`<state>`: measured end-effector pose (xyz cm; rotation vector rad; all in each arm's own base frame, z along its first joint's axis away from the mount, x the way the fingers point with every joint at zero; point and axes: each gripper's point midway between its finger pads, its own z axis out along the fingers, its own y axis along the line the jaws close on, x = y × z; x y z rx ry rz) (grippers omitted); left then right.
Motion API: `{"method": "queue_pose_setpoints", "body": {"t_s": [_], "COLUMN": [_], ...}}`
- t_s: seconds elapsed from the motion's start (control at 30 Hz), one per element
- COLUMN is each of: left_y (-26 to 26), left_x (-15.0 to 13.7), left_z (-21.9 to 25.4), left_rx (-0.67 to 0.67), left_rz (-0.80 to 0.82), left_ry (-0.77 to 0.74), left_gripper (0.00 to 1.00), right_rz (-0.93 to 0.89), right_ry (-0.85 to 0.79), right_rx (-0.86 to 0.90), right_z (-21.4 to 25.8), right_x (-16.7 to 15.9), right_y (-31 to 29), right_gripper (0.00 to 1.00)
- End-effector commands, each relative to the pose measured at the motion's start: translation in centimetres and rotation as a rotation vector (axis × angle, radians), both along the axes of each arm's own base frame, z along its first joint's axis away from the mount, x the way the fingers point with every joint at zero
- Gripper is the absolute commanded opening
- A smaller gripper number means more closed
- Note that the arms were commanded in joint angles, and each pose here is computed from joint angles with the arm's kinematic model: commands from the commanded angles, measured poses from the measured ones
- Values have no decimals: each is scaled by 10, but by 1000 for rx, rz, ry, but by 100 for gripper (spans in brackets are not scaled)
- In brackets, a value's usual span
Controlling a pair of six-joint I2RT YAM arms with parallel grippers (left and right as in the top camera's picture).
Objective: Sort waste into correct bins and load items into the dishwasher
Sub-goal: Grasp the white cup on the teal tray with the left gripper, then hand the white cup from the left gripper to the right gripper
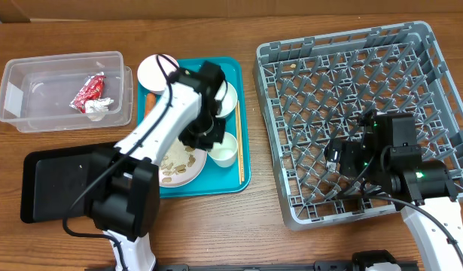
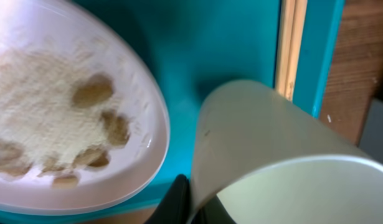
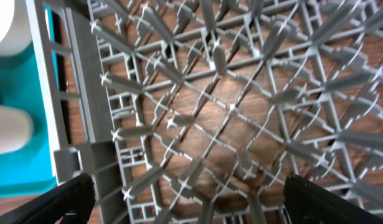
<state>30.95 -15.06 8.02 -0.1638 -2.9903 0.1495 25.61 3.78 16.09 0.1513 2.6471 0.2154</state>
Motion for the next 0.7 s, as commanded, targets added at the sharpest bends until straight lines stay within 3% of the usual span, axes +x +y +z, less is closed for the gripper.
{"method": "queue_pose_setpoints", "body": {"t_s": [0.0, 0.07, 0.1, 0.17, 0.27, 0.33, 0.43, 0.67], "left_y": [-7, -36, -53, -62, -69, -75, -85, -100], "left_x": [38, 42, 40, 39, 38, 36, 29, 18], "left_z": [59, 92, 119, 145, 166, 181, 199, 199], "left_rx": [-248, -571, -808, -1008, -1147, -1236, -1347, -1349], "left_rz": [-16, -84, -143, -172, -163, -158, -164, -202], "left_ry": [-101, -115, -134, -158, -157, -146, -121, -90], "left_gripper": [7, 8, 7, 7, 7, 7, 6, 6], "right_rz": [-67, -117, -78, 100, 534, 680, 761, 926], "right_ry": [-106, -192, -253, -314, -402, -414, -391, -465], "right_rx": [-24, 27, 108, 238, 479, 588, 693, 831], "right_z": [20, 34, 46, 63, 95, 105, 106, 126], "right_x": [22, 40, 52, 57, 35, 21, 16, 12], "right_y": [-10, -8, 5, 40, 104, 123, 135, 148], "right_gripper": [100, 100, 100, 100, 100, 100, 100, 100]}}
